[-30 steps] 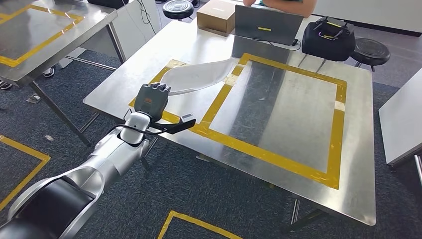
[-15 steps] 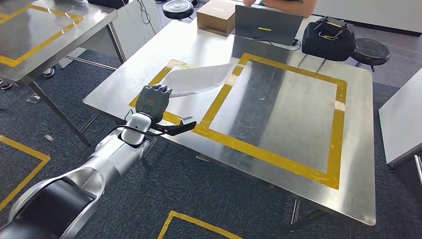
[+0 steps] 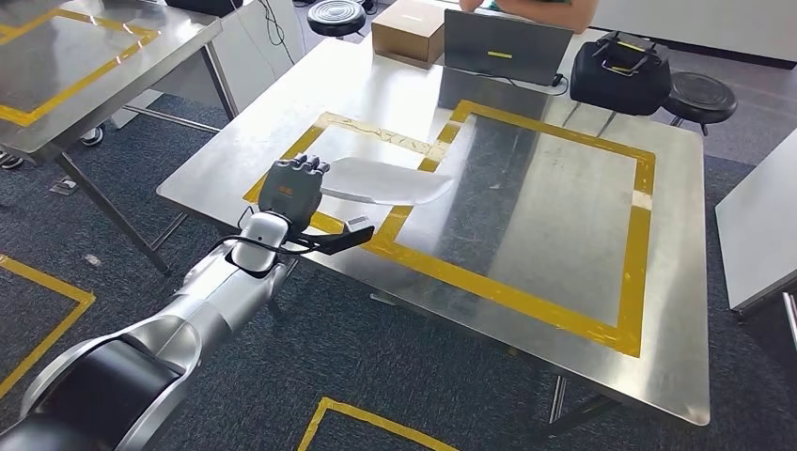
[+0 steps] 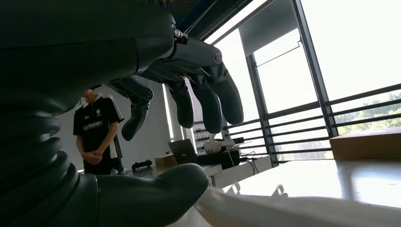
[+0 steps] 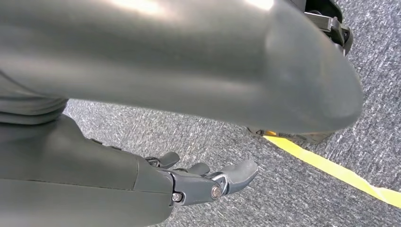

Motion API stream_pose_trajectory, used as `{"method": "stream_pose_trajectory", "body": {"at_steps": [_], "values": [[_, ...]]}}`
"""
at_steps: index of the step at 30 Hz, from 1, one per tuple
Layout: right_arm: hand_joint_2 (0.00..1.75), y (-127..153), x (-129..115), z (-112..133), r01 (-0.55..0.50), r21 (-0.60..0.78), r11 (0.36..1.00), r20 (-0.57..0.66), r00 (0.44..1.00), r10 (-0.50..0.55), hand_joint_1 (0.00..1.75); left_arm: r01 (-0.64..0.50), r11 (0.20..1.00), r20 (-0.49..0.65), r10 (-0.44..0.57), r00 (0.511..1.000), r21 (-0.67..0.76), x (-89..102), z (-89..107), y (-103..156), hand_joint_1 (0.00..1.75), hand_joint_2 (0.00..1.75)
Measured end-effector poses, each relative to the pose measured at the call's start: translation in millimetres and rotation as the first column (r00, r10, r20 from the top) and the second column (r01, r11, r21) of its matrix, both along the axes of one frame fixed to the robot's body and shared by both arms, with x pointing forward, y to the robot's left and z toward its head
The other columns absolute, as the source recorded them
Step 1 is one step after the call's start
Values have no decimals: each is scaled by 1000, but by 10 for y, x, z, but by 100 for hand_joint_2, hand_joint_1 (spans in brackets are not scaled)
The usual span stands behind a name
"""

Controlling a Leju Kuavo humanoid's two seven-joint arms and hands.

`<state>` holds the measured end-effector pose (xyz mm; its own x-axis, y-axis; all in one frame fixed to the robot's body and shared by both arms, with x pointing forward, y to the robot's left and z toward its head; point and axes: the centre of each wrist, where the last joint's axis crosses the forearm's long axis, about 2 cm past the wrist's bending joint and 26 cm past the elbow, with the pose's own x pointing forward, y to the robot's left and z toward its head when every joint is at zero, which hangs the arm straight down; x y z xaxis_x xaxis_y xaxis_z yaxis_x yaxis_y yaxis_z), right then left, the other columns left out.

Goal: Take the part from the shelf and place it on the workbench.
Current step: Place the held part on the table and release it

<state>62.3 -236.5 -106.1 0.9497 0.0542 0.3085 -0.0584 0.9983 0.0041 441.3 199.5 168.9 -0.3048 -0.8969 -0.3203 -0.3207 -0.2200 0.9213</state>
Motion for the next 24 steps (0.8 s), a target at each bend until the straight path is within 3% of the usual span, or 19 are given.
{"method": "stream_pose_trajectory", "body": {"at_steps": [2,14,24], "values": [[0,0,-2,0,2,0,1000,0,1000,-2,0,-2,1000,-8,2,1000,3,1,0,-4,0,0],[0,0,2,0,0,0,1000,1,1000,0,0,-17,1000,7,17,1000,26,5,5,2,0,0],[0,0,-2,0,5,1,1000,-5,1000,-5,0,42,990,12,-41,999,-137,-51,-51,-8,0,0]]}}
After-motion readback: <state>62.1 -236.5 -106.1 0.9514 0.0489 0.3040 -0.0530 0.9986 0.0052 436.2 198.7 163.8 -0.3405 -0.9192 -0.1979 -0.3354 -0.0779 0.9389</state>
